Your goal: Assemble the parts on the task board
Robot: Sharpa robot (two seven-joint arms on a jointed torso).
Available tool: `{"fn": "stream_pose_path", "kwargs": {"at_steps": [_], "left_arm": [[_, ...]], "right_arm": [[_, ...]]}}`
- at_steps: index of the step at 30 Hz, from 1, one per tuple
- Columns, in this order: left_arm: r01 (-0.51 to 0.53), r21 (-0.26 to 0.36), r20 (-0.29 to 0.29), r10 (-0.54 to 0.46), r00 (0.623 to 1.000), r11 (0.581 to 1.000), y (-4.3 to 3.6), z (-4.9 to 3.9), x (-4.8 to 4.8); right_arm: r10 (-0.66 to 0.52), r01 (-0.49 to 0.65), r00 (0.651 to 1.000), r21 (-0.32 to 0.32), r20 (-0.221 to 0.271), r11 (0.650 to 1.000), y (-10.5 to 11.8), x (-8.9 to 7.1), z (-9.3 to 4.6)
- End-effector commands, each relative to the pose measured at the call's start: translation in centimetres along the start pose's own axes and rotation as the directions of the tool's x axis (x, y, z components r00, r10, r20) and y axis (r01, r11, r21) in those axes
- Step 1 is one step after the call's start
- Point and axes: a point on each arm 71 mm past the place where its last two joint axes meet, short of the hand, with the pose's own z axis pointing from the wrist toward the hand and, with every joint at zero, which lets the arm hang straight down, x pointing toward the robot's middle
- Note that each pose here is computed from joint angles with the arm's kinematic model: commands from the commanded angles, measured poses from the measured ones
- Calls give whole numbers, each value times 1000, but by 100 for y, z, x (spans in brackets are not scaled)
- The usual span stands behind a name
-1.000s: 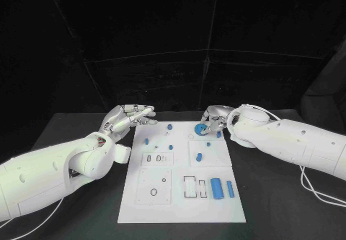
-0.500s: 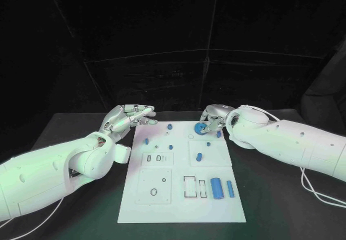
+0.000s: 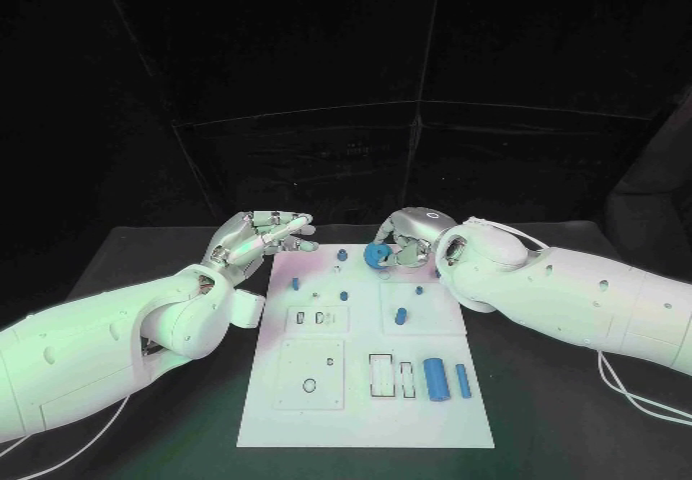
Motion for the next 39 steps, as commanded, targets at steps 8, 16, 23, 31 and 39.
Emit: {"fn": "stream_pose_path", "kwargs": {"at_steps": [8,16,23,31,39], "left_arm": [[10,6,-16,-10,1000,1000,-9,7,22],[10,7,-17,-10,1000,1000,-8,12,23],[8,6,-13,-8,1000,1000,-5,17,12],[8,6,-13,-8,1000,1000,-3,22,13],[9,6,-15,-9,1000,1000,-2,25,18]], "right_arm": [[-45,46,998,-22,32,999,355,38,195],[-47,47,999,-39,-2,998,511,177,315],[-49,48,998,-38,-36,998,547,294,370],[-49,47,997,-39,-53,998,593,356,411],[-48,46,997,-30,-61,998,605,394,429]]}}
